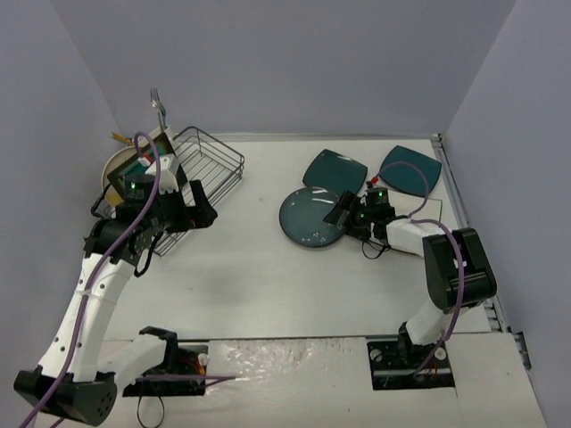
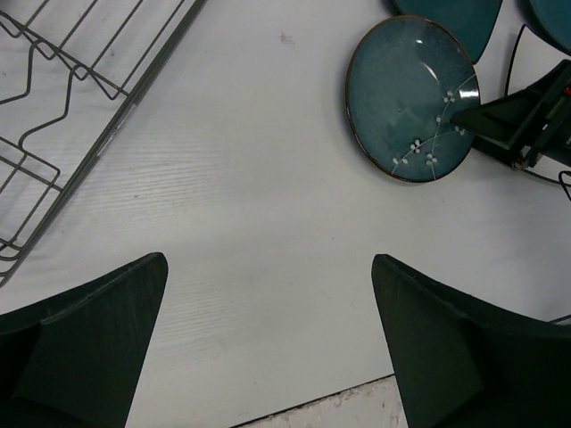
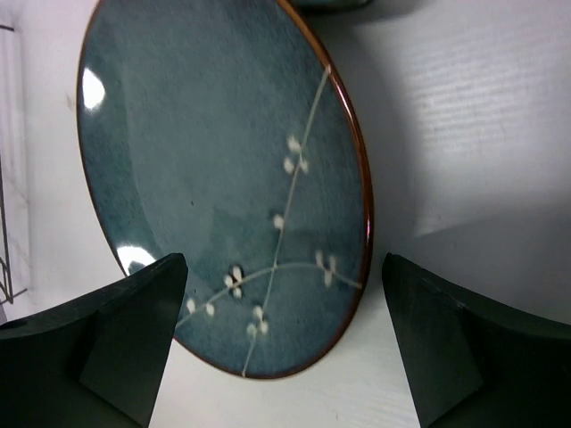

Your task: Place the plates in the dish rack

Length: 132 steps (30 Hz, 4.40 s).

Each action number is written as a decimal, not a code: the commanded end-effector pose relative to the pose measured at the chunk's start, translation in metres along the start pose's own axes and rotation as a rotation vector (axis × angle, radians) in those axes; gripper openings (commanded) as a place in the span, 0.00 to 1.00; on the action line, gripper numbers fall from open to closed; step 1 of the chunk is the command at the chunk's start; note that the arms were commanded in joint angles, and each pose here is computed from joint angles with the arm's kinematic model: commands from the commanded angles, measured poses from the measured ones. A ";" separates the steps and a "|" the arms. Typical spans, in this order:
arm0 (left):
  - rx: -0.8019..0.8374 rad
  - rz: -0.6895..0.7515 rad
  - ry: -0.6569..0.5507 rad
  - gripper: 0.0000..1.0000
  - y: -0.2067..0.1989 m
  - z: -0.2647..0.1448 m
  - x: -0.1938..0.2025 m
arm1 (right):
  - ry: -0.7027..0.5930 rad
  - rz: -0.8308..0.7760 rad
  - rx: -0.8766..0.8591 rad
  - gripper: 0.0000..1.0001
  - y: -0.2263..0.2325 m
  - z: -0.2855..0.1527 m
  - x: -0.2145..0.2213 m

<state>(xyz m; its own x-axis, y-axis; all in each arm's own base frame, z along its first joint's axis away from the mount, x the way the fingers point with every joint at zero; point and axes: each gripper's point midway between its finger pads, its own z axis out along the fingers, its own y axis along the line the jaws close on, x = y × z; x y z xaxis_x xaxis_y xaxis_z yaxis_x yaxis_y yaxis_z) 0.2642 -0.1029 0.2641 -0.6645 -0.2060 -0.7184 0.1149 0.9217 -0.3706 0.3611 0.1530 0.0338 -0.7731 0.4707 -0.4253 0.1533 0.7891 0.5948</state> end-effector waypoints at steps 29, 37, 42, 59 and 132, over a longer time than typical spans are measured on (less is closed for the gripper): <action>0.278 -0.220 0.054 0.97 -0.062 0.038 0.047 | -0.054 0.034 -0.343 0.00 0.064 -0.031 -0.008; 0.315 -0.319 0.027 0.97 -0.082 0.057 0.035 | -0.080 0.036 -0.605 0.00 0.123 -0.089 -0.019; 0.325 -0.338 0.036 0.97 -0.090 0.071 0.030 | -0.084 0.017 -0.714 0.00 0.150 -0.120 -0.023; 0.520 -0.392 0.057 0.81 -0.143 0.091 0.002 | -0.112 -0.004 -0.921 0.00 0.193 -0.184 -0.030; -0.501 0.951 -0.020 0.00 0.153 0.046 -0.234 | -0.117 -0.307 -0.369 1.00 0.110 -0.128 -0.040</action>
<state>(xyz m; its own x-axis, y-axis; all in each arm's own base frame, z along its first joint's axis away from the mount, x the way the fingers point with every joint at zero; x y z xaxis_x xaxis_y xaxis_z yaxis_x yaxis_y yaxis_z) 0.4505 0.0550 0.2773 -0.5906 0.6175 -0.5195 0.4014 0.7833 0.4746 0.3138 0.1682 0.1817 -0.7255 0.3004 -0.6192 -0.2465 0.7267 0.6413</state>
